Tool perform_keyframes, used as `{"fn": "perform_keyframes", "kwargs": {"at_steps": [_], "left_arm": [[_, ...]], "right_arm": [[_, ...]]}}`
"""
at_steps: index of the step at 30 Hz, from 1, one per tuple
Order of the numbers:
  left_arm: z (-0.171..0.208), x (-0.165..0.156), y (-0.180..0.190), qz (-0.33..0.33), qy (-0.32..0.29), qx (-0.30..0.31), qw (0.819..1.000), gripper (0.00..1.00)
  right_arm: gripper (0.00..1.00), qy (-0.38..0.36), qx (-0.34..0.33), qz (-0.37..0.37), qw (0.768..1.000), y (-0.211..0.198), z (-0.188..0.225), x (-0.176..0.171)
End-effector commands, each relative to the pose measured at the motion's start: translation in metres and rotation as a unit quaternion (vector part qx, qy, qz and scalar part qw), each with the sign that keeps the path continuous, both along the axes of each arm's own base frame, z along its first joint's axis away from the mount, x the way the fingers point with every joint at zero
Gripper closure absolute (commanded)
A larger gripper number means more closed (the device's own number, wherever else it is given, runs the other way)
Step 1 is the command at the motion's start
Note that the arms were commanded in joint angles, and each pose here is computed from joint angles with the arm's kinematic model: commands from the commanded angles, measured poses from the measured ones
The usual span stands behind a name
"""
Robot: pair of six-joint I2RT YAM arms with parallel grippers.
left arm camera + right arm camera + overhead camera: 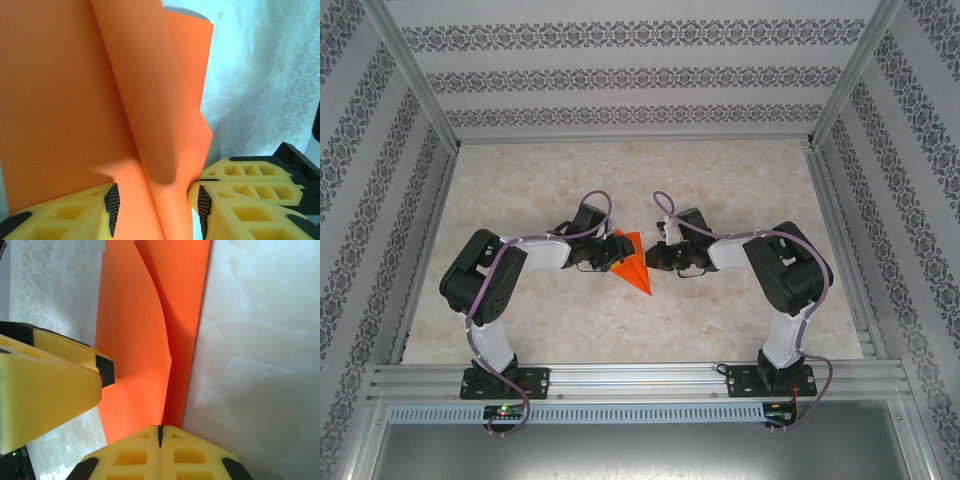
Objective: Fold a paper plane with a square sheet of paper (fold left side to right side)
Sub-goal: Fourth fold the wing at the center of the table.
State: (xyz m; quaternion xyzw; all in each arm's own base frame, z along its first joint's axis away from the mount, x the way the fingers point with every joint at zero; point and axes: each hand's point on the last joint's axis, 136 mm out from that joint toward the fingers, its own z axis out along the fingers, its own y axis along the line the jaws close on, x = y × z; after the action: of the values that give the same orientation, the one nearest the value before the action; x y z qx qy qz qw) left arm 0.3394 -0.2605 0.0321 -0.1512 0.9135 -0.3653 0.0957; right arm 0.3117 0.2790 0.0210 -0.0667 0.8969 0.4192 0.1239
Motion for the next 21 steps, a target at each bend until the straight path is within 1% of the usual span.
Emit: {"fn": "perform_keyframes", "kwargs": {"at_steps": [1,10,12,15,21], "left_arm": [[-0.003,-0.008,-0.004,-0.015,0.005,0.015,1.000,0.51],[0.003,-0.006,-0.006,-0.018,0.000,0.011,1.000,0.51],[0.009,-0.005,-0.006,-0.020,-0.005,0.009,1.000,0.50],[0.024,-0.001,-0.006,-0.021,-0.022,0.013,0.999,0.48],[0.050,0.007,0.007,-0.018,-0.048,0.040,0.998,0.45]], "right_arm": [[1.00,-0.003,-0.018,0.008,1.000,0.000,-0.008,0.001],[1.00,0.011,-0.045,0.016,0.999,-0.004,-0.020,-0.007],[1.00,0.013,-0.051,0.018,0.998,-0.005,-0.023,-0.009],[1.00,0.018,-0.056,0.019,0.998,-0.006,-0.027,-0.011],[1.00,0.018,-0.060,0.021,0.998,-0.006,-0.028,-0.012]]}}
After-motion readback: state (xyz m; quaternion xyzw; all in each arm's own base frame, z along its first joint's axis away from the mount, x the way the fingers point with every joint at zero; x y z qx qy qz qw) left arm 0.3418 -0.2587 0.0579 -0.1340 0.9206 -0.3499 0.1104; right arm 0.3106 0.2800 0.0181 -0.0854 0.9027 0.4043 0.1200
